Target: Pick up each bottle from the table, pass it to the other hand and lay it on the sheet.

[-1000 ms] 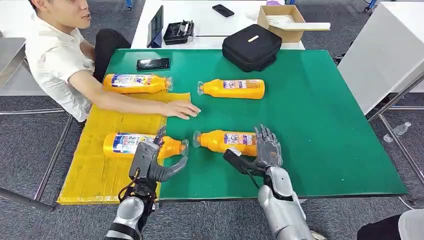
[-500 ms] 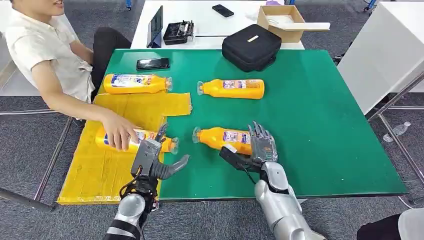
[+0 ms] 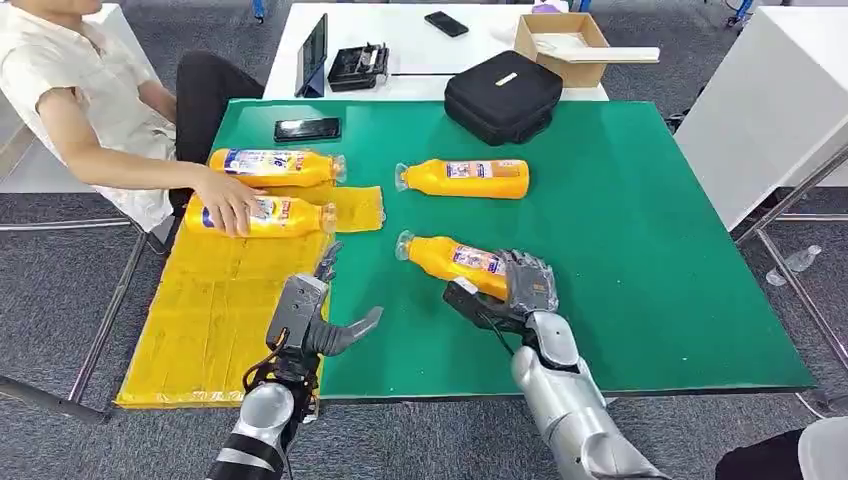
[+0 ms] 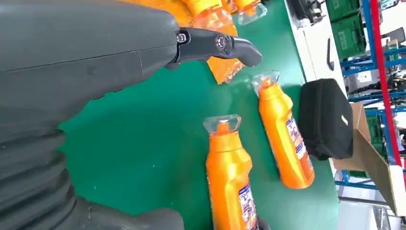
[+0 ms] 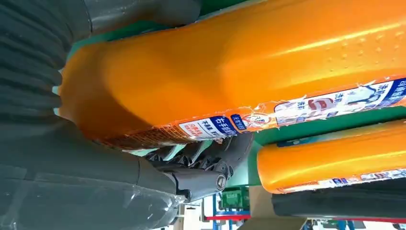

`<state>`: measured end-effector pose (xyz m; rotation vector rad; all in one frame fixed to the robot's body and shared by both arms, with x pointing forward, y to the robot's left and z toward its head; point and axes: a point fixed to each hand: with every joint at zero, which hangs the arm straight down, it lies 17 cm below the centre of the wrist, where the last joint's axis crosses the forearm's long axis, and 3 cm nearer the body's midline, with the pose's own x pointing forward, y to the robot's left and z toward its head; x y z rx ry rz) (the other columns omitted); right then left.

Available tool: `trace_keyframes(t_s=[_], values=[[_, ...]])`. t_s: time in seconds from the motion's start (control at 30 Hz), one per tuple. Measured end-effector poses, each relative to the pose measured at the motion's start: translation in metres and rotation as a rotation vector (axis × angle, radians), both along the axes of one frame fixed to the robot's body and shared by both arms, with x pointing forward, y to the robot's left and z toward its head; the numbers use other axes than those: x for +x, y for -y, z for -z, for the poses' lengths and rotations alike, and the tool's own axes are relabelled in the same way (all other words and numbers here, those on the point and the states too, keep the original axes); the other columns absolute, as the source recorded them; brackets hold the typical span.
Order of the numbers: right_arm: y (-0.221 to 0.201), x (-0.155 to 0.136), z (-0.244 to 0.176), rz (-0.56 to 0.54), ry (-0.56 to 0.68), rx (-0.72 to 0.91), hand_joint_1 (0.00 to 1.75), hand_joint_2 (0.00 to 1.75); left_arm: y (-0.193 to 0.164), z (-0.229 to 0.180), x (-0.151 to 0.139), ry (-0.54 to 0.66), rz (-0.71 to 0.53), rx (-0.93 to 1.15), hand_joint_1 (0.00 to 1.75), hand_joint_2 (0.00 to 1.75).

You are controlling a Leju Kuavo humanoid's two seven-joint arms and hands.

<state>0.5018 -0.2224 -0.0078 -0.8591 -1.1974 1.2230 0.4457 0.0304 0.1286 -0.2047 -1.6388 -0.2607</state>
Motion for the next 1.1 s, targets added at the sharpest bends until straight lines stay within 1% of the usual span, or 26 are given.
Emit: trace_keyframes(t_s=[0.23, 0.3, 0.37, 0.47, 0.67, 0.77, 0.83, 0.9, 1.1], values=[[0.004, 0.0, 0.007, 0.004, -0.038, 0.015, 1.75, 1.75, 0.001, -0.001, 0.0, 0.007, 0.003, -0.001, 0.0, 1.75], [0.007, -0.002, 0.011, 0.01, -0.053, 0.05, 1.75, 1.75, 0.002, -0.002, -0.001, 0.012, 0.005, -0.002, 0.0, 1.75], [0.005, -0.005, 0.012, 0.001, -0.067, 0.146, 1.75, 1.75, 0.004, -0.004, -0.001, 0.016, 0.01, -0.002, 0.0, 1.75], [0.004, -0.008, 0.012, 0.006, -0.102, 0.357, 1.75, 1.75, 0.004, -0.005, -0.002, 0.023, 0.013, -0.008, 0.0, 1.75], [0.0, -0.012, 0.0, -0.005, -0.099, 0.663, 1.75, 1.75, -0.002, -0.013, 0.001, 0.021, -0.012, -0.115, 0.0, 1.75], [-0.013, -0.022, -0.01, -0.036, -0.103, 0.816, 1.75, 1.75, -0.006, -0.012, 0.002, -0.02, -0.027, -0.208, 0.0, 1.75], [-0.025, -0.024, -0.023, -0.064, -0.101, 0.898, 1.75, 1.75, -0.01, -0.008, 0.003, -0.071, -0.032, -0.327, 0.0, 1.75], [-0.035, -0.027, -0.029, -0.083, -0.104, 0.939, 1.75, 1.75, -0.016, 0.002, 0.003, -0.111, -0.047, -0.395, 0.0, 1.75], [-0.051, -0.034, -0.038, -0.124, -0.098, 0.948, 1.75, 1.75, -0.02, 0.016, 0.002, -0.144, -0.06, -0.407, 0.0, 1.75]])
